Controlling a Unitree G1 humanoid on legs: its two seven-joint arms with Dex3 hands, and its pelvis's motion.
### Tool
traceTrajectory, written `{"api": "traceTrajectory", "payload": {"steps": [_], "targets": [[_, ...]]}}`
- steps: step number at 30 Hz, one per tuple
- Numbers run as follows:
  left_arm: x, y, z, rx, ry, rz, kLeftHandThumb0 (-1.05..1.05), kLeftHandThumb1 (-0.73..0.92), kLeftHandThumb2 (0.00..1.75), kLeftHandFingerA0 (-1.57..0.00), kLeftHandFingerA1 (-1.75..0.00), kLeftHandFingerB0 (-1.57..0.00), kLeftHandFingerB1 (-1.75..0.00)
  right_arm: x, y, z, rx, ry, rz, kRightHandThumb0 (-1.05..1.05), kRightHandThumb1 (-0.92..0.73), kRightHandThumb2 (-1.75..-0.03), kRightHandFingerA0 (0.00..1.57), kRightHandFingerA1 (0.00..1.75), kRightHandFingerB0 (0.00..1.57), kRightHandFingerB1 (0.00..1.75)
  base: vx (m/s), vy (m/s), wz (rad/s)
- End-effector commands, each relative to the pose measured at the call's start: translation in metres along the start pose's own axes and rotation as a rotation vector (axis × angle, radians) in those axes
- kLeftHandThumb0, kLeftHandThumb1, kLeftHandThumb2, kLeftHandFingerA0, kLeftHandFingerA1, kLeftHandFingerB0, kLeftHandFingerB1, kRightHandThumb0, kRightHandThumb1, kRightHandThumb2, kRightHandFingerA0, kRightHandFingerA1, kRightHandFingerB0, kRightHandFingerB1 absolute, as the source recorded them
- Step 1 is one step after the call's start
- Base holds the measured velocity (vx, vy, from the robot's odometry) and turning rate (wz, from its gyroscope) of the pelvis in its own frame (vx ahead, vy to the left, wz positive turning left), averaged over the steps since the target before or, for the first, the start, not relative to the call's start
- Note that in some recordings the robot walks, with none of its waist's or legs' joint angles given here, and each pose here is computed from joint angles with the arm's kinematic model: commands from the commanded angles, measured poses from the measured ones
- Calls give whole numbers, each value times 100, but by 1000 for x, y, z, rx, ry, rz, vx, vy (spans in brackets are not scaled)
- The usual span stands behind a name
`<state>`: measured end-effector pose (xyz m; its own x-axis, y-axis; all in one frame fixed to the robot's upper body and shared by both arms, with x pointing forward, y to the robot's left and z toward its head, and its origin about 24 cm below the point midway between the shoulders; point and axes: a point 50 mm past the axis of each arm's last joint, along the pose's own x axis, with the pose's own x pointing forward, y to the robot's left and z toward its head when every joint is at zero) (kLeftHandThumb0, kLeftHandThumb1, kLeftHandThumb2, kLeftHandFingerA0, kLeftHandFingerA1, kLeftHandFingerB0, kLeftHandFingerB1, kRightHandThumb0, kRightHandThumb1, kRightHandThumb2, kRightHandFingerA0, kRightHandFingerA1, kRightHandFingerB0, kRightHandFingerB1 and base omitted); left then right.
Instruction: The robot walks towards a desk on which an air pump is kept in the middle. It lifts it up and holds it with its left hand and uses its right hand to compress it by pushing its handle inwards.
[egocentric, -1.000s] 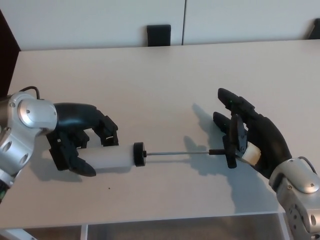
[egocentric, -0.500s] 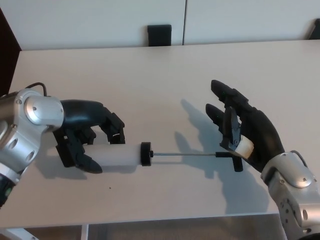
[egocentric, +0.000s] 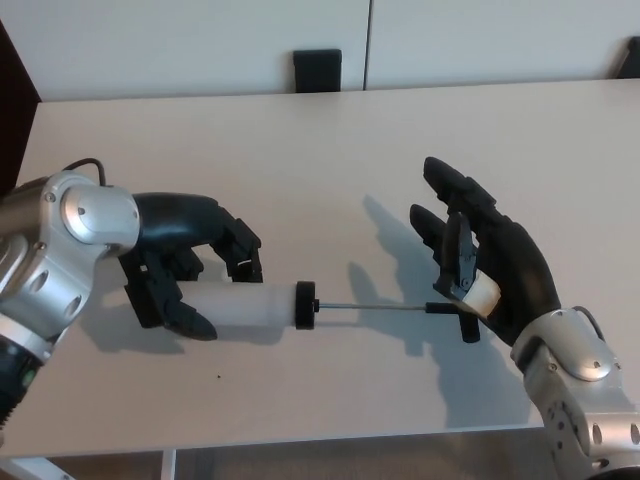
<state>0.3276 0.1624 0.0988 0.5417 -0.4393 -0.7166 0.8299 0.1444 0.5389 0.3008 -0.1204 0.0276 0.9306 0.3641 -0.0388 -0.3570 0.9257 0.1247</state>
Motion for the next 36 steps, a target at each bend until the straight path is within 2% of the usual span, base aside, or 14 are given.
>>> {"api": "traceTrajectory", "payload": {"steps": [1,11,12,13,15,16,19,20,24,25,29,30,34,36], "targets": [[4,3,12,7,-49,19,-18,69,89,-92,-142,-78,-126,3,7,2,65,-60,-50,-85,-85,-113,5,25,5,16,0,0,0],[10,5,24,-10,-73,54,-16,69,86,-92,-140,-78,-123,7,12,9,166,-142,-140,-82,-86,-115,6,29,6,19,0,0,0],[13,5,26,-5,-73,62,-15,69,86,-96,-136,-78,-125,8,13,11,171,-153,-154,-78,-86,-116,5,30,5,21,0,0,0],[16,4,30,5,-67,69,-15,73,79,-94,-118,-73,-120,9,14,13,180,-170,-173,-78,-85,-115,6,32,5,23,0,0,0],[17,4,31,9,-64,71,-15,73,79,-94,-118,-73,-120,9,14,14,183,-177,-180,-78,-85,-115,6,32,5,23,0,0,0],[20,3,34,11,-57,70,-16,77,71,-98,-99,-73,-103,10,14,15,184,-185,-195,-78,-85,-115,7,34,6,25,0,0,0],[22,2,37,11,-50,68,-16,77,71,-98,-99,-73,-103,10,15,15,182,-193,-211,-78,-85,-115,7,34,6,25,0,0,0],[25,2,40,6,-48,68,-18,80,64,-105,-101,-76,-59,10,15,16,178,-197,-227,-78,-85,-114,7,35,6,25,0,0,0],[30,0,44,-17,-37,70,-19,78,63,-103,-102,-77,-58,10,14,16,155,-203,-258,-78,-85,-114,7,37,8,27,0,0,0],[32,0,46,-12,-36,74,-21,77,62,-98,-96,-70,-53,10,12,16,152,-203,-269,-79,-84,-113,8,37,8,28,0,0,0],[36,0,49,-8,-34,84,-24,75,62,-105,-100,-66,-47,9,9,15,138,-207,-302,-76,-85,-114,7,39,9,31,0,0,0],[38,0,50,-8,-32,86,-21,76,61,-102,-95,-75,-56,9,8,15,135,-210,-317,-68,-81,-113,7,45,4,36,0,0,0],[43,0,53,10,-32,95,-24,78,62,-104,-100,-72,-57,9,6,15,140,-216,-357,-69,-81,-113,8,44,3,36,0,0,0],[44,0,56,45,-26,101,-27,77,62,-109,-101,-79,-68,9,4,14,155,-220,-380,-76,-82,-112,13,46,4,36,0,0,0]]}}
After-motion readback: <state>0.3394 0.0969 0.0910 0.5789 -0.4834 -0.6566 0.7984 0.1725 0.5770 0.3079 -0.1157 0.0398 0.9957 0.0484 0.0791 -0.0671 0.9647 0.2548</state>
